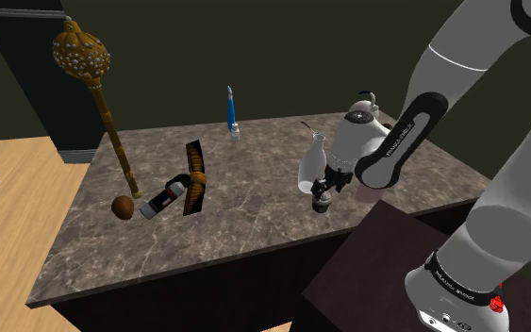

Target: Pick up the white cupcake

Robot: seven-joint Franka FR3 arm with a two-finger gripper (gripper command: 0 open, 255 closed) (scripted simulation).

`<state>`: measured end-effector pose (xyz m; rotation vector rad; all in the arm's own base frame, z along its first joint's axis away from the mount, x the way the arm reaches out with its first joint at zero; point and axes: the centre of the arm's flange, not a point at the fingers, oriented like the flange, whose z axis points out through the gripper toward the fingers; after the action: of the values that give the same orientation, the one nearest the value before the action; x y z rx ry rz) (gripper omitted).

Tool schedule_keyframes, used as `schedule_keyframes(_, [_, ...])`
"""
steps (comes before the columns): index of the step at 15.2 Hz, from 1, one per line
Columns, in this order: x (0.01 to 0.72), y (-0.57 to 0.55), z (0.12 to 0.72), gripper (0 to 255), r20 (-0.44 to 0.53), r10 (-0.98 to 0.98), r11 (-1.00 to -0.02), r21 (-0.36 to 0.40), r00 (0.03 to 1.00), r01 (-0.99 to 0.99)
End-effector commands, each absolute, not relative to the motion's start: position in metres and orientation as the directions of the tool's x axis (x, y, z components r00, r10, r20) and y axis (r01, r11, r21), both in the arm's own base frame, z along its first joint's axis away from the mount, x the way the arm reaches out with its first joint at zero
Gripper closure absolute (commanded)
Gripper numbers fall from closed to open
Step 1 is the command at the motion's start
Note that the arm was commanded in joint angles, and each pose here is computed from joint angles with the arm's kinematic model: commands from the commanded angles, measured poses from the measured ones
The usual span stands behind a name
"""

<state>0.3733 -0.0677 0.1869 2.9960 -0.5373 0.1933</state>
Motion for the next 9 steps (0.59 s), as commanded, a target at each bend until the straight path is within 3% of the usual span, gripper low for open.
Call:
schedule_keyframes(1, [0.374, -0.070, 0.174, 0, 0.143, -0.341, -0.934, 0.066, 0.929, -0.352])
schedule_keyframes(8, [0.374, -0.070, 0.145, 0, 0.143, -0.341, -0.934, 0.066, 0.929, -0.352])
schedule_keyframes(9, [0.374, -0.070, 0.145, 255, 0.143, -0.341, -0.934, 0.066, 0.929, -0.352])
